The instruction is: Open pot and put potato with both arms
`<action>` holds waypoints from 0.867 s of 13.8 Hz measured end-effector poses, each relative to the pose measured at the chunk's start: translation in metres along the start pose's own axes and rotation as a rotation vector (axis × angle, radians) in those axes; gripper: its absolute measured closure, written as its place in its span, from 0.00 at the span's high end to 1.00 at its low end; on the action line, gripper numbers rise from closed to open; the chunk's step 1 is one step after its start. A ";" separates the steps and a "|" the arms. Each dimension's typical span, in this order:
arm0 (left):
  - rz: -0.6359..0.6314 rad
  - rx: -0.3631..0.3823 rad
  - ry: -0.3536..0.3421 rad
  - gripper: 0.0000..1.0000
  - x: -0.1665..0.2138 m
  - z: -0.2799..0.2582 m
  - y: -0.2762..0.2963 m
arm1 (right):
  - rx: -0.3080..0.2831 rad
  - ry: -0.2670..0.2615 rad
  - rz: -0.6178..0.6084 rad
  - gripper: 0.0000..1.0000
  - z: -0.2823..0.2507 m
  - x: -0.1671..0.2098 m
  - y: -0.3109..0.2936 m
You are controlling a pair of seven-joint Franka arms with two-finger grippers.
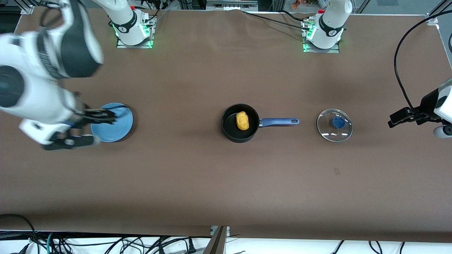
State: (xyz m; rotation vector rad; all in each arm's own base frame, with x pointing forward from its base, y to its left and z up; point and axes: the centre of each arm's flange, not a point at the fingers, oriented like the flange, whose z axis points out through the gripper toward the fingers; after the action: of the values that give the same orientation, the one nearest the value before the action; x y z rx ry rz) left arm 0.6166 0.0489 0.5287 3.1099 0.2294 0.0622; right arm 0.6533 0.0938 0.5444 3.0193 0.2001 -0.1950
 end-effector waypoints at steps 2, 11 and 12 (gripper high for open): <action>0.001 0.000 -0.005 1.00 -0.001 0.000 0.001 | 0.013 0.011 0.047 1.00 -0.020 -0.028 0.036; 0.001 0.000 -0.013 1.00 -0.001 0.001 0.001 | 0.103 0.037 0.000 1.00 -0.039 -0.091 0.066; 0.001 0.000 -0.014 1.00 -0.001 0.002 0.001 | 0.106 0.030 -0.003 1.00 -0.035 -0.091 0.070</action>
State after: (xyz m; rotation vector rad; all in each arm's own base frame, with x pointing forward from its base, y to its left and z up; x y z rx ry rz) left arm 0.6154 0.0480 0.5271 3.1091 0.2275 0.0405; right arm 0.5781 0.0177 0.5978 3.1291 0.2034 -0.1658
